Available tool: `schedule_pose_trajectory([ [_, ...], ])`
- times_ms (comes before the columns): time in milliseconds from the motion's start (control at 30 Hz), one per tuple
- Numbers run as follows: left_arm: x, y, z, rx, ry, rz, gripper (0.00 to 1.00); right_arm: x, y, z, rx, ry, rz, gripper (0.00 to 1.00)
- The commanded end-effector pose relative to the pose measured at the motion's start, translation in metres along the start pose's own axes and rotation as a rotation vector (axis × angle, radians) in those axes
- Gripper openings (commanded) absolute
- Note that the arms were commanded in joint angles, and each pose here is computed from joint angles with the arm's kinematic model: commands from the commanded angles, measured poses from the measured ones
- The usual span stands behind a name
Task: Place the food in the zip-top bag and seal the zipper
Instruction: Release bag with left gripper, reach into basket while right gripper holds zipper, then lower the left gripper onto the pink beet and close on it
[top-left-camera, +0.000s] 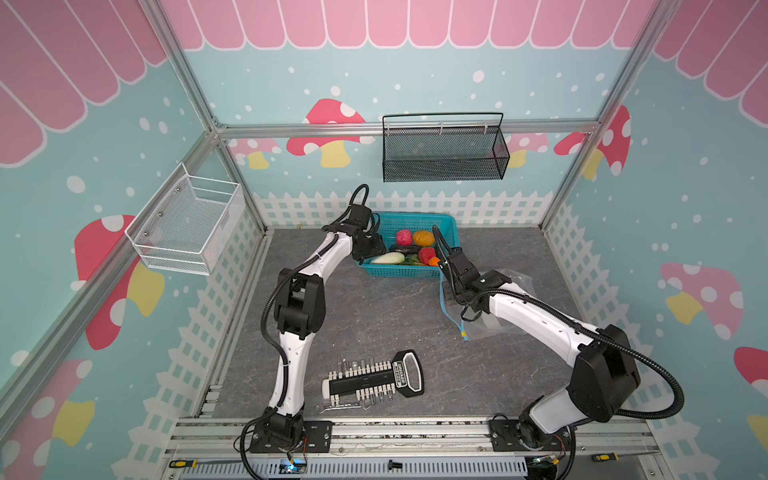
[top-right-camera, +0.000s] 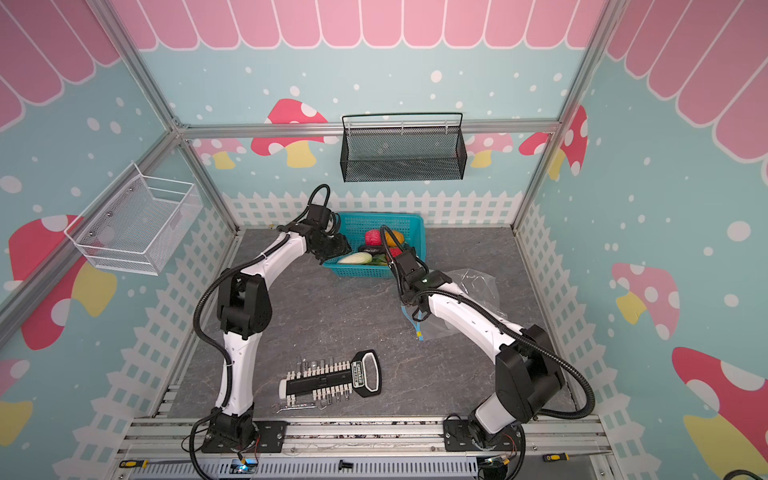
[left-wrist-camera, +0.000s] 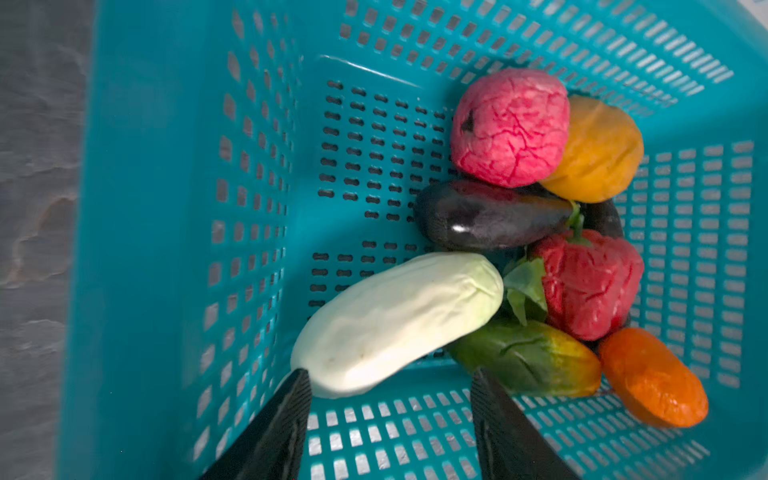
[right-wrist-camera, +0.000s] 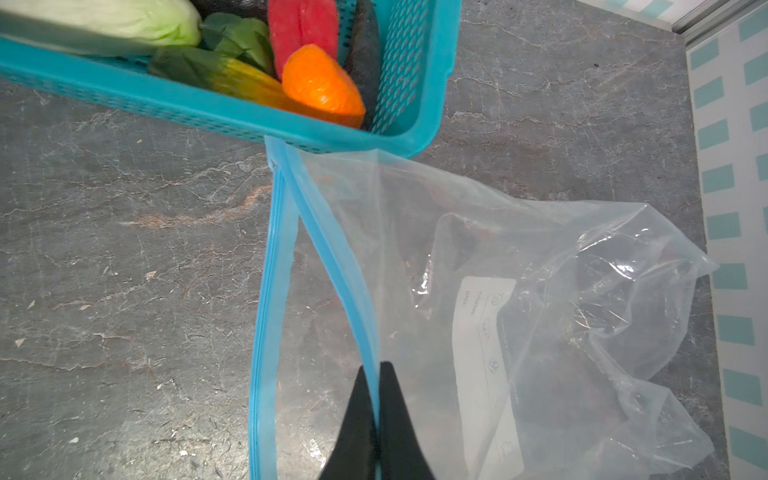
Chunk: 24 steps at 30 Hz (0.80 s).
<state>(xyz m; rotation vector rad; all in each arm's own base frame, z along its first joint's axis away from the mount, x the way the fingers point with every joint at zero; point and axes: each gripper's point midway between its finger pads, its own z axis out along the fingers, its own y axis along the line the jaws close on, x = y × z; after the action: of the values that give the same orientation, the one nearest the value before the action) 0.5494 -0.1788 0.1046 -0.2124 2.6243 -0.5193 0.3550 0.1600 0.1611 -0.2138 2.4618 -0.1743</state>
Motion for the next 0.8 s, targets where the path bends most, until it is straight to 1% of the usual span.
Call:
schedule_pose_trajectory([
  [0, -0.001, 0.044, -0.011, -0.077, 0.012, -0.041, 0.62, -0.003, -0.003, -0.003, -0.003, -0.013, 0.007, 0.0],
  [200, 0.016, 0.075, -0.025, -0.147, 0.006, -0.089, 0.62, -0.004, -0.002, -0.005, -0.011, -0.02, 0.014, 0.0],
  [333, 0.031, 0.083, -0.031, -0.165, 0.016, -0.124, 0.62, -0.005, 0.0, -0.003, -0.018, -0.021, 0.011, 0.0],
  [633, 0.058, 0.08, -0.055, -0.143, -0.003, -0.162, 0.62, -0.005, 0.004, -0.001, -0.036, -0.022, 0.011, 0.0],
  [700, 0.058, 0.074, -0.059, -0.134, -0.016, -0.151, 0.62, -0.006, 0.006, -0.001, -0.043, -0.025, 0.012, 0.0],
  [767, 0.047, 0.061, -0.062, -0.129, -0.048, -0.122, 0.63, -0.007, 0.008, 0.0, -0.054, -0.03, 0.012, 0.0],
])
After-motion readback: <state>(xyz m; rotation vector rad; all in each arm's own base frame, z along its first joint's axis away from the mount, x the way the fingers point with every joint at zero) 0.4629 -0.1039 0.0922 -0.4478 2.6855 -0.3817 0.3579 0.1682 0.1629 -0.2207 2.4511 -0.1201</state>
